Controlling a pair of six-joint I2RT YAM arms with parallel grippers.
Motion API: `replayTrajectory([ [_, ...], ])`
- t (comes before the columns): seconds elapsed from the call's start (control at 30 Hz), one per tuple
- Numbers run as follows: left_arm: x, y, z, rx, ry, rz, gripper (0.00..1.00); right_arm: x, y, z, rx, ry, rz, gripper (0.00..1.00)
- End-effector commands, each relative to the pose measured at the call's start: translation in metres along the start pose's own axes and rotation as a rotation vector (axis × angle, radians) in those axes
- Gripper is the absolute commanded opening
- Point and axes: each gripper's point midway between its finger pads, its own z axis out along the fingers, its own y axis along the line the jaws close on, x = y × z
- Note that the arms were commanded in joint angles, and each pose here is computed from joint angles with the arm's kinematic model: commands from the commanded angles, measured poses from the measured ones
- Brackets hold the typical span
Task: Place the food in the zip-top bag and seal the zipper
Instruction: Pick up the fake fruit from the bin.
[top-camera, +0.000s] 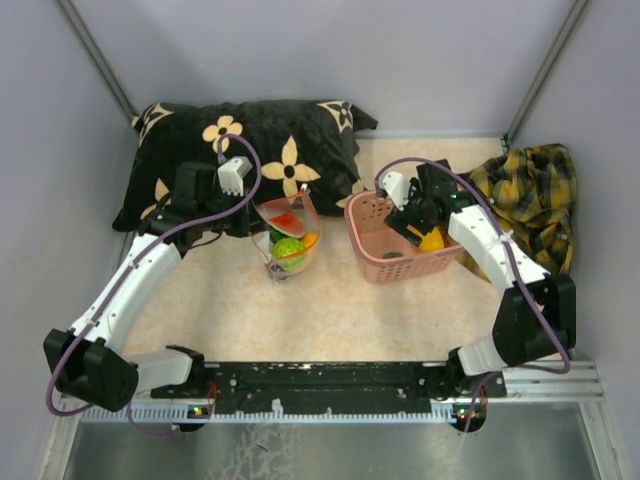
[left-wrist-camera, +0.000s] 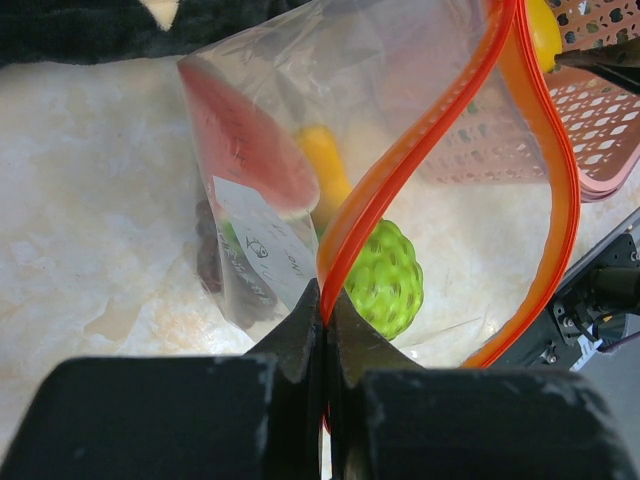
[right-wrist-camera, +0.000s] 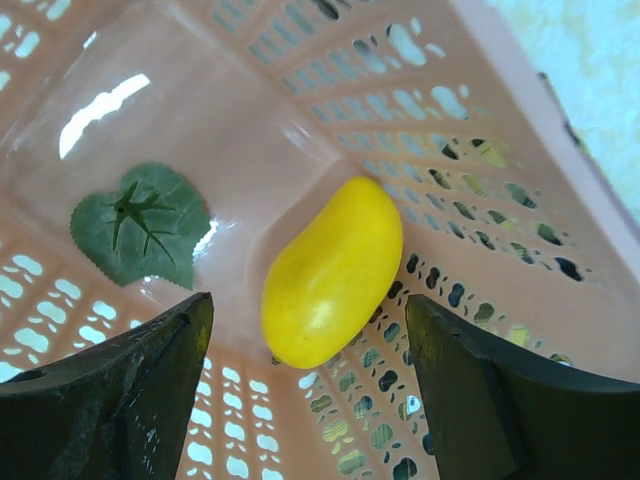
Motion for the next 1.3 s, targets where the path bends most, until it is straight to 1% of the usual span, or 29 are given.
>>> replayTrajectory([
  [0.0,-0.008,-0.003,-0.006,0.017,-0.043,0.023,0.0,0.009,-0.011,0.001,0.026,0.079,0.028,0.78],
  [0.23,-0.008,-0.004,-0.007,0.021,-0.045,0.025,0.0,0.033,-0.011,0.02,0.078,0.167,0.15,0.76],
  [0.43,-0.007,-0.004,-0.007,0.023,-0.042,0.021,0.0,0.045,-0.031,0.027,0.256,0.173,0.286,0.75],
  [0.6,-0.008,-0.004,-0.007,0.021,-0.046,0.023,0.0,0.05,-0.025,0.039,0.265,0.169,0.398,0.73],
  [0.8,-0.007,-0.003,-0.006,0.022,-0.04,0.02,0.0,0.051,-0.012,0.055,0.226,0.12,0.467,0.72],
  [0.9,-0.007,-0.004,-0.006,0.023,-0.04,0.02,0.0,0.056,-0.01,0.062,0.228,0.122,0.506,0.72],
  [1.27,-0.007,-0.003,-0.005,0.02,-0.04,0.017,0.0,0.075,-0.005,0.079,0.217,0.167,0.558,0.71],
])
